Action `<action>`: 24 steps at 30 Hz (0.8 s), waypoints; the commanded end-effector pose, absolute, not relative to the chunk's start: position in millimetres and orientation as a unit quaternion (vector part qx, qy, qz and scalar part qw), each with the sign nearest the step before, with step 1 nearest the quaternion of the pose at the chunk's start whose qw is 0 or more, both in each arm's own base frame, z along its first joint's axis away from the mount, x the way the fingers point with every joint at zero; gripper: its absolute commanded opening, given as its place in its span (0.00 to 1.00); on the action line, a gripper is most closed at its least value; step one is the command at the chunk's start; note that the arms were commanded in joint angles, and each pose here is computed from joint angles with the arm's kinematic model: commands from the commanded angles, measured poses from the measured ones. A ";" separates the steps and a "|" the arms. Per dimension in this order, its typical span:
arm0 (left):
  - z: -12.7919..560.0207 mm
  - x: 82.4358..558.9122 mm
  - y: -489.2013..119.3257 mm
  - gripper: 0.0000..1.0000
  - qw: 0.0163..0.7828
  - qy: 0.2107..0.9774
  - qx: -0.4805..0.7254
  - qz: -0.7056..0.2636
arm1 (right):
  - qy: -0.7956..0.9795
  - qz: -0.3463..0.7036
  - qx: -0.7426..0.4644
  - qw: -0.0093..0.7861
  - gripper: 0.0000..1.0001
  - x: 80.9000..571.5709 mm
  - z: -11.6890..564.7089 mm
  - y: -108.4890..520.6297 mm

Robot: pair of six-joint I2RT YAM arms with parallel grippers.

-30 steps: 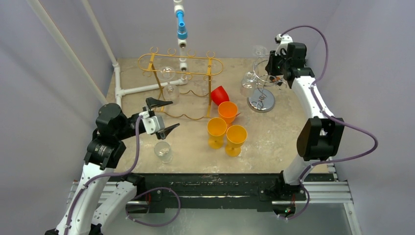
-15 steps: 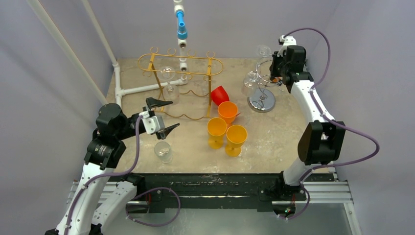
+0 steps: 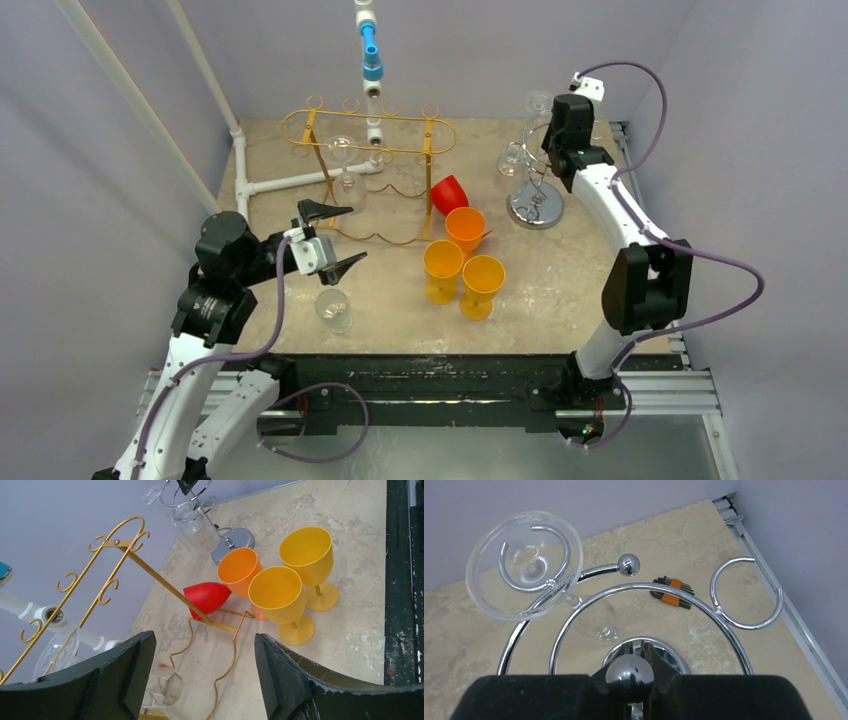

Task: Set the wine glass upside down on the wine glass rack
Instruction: Adjust the wine rack at the center of the board.

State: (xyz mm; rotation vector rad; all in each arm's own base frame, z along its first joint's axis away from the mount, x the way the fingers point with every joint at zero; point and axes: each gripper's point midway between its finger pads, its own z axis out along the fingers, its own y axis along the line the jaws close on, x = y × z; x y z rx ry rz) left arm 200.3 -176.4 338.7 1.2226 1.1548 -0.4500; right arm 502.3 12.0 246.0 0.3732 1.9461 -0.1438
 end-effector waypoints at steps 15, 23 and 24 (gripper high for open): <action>343.0 199.0 -176.2 0.77 0.652 0.498 0.537 -0.195 | 0.672 0.022 0.377 0.637 0.00 546.5 315.4 23.2; 344.1 198.2 -176.1 0.77 0.653 0.498 0.535 -0.196 | 0.698 0.055 0.354 0.620 0.18 558.8 307.1 42.0; 343.9 197.8 -176.0 0.77 0.653 0.498 0.536 -0.196 | 0.700 0.056 0.353 0.618 0.25 559.4 306.9 43.2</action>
